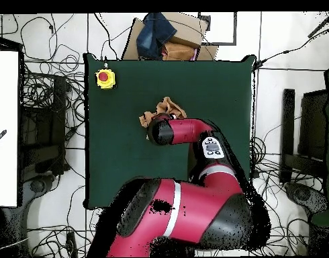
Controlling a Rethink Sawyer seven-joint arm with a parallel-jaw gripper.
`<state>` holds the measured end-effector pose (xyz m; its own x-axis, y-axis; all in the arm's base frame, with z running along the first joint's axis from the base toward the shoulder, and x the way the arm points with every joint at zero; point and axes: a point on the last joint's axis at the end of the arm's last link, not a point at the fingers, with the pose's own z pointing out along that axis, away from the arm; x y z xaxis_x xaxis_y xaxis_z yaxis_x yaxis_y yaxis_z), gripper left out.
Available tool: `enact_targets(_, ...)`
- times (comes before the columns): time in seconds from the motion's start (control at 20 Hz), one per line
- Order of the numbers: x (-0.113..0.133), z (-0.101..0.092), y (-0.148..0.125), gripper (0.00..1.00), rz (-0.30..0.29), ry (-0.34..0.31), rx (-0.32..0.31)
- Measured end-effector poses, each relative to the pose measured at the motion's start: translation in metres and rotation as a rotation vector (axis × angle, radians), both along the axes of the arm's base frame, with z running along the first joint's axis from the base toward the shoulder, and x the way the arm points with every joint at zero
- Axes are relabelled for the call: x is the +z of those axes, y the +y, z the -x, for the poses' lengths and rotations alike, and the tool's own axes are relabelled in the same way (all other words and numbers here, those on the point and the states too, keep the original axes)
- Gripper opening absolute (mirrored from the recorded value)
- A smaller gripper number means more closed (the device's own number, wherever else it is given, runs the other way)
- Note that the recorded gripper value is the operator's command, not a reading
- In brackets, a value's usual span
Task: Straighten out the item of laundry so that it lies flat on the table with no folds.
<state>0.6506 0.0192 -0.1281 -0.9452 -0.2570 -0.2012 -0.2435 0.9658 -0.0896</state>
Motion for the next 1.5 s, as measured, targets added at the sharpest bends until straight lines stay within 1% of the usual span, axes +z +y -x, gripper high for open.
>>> enact_targets(0.4,-0.0044,-0.0004,0.0007,1.00,0.000,0.001,0.001)
enact_targets(1.25,-0.0047,-0.0008,0.0004,1.00,0.000,0.000,0.000)
enact_targets(1.3,-0.0048,-0.0009,0.0006,0.00,0.000,0.000,-0.001)
enact_targets(1.5,-0.0052,-0.0007,0.0002,0.00,0.002,0.001,-0.002)
